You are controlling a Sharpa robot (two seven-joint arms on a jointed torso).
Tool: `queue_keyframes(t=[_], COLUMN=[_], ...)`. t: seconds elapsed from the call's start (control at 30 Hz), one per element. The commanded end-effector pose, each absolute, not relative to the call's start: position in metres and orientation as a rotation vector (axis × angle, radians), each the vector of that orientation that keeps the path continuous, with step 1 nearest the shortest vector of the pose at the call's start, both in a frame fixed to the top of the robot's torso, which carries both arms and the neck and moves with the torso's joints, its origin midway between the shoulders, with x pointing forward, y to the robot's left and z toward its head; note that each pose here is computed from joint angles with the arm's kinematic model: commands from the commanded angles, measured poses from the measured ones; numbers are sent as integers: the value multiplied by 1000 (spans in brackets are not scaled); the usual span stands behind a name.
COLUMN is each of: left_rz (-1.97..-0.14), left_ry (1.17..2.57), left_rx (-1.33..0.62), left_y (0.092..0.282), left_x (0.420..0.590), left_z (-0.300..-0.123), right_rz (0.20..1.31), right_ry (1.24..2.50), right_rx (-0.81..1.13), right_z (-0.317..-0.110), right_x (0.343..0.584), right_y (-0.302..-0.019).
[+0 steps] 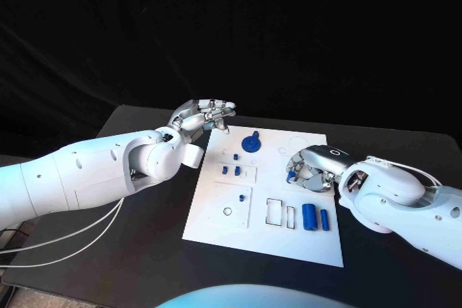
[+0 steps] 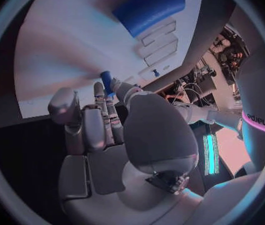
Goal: Assemble the parts on the task board
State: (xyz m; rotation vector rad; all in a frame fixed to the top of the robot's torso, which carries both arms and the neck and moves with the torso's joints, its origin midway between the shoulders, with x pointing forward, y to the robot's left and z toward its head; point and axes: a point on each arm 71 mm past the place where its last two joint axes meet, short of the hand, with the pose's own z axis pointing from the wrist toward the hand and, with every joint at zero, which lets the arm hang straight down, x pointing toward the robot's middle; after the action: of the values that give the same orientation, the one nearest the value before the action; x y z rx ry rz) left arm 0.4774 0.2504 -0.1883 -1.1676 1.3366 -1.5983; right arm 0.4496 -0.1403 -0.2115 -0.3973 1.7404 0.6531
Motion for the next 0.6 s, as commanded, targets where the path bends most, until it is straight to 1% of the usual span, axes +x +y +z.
queue_keyframes(t=[0.03, 0.3, 0.6], left_rz=[-1618, -1617, -1624], left_ry=[1336, 1336, 1335], left_rx=[-1154, -1154, -1151], left_y=[249, 249, 249], left_x=[477, 477, 477], left_z=[-187, -187, -186], right_rz=[684, 688, 664], right_ry=[1713, 1709, 1734], right_rx=[-386, -379, -385], right_z=[-209, -209, -211], right_x=[448, 448, 449], right_y=[-138, -138, -139])
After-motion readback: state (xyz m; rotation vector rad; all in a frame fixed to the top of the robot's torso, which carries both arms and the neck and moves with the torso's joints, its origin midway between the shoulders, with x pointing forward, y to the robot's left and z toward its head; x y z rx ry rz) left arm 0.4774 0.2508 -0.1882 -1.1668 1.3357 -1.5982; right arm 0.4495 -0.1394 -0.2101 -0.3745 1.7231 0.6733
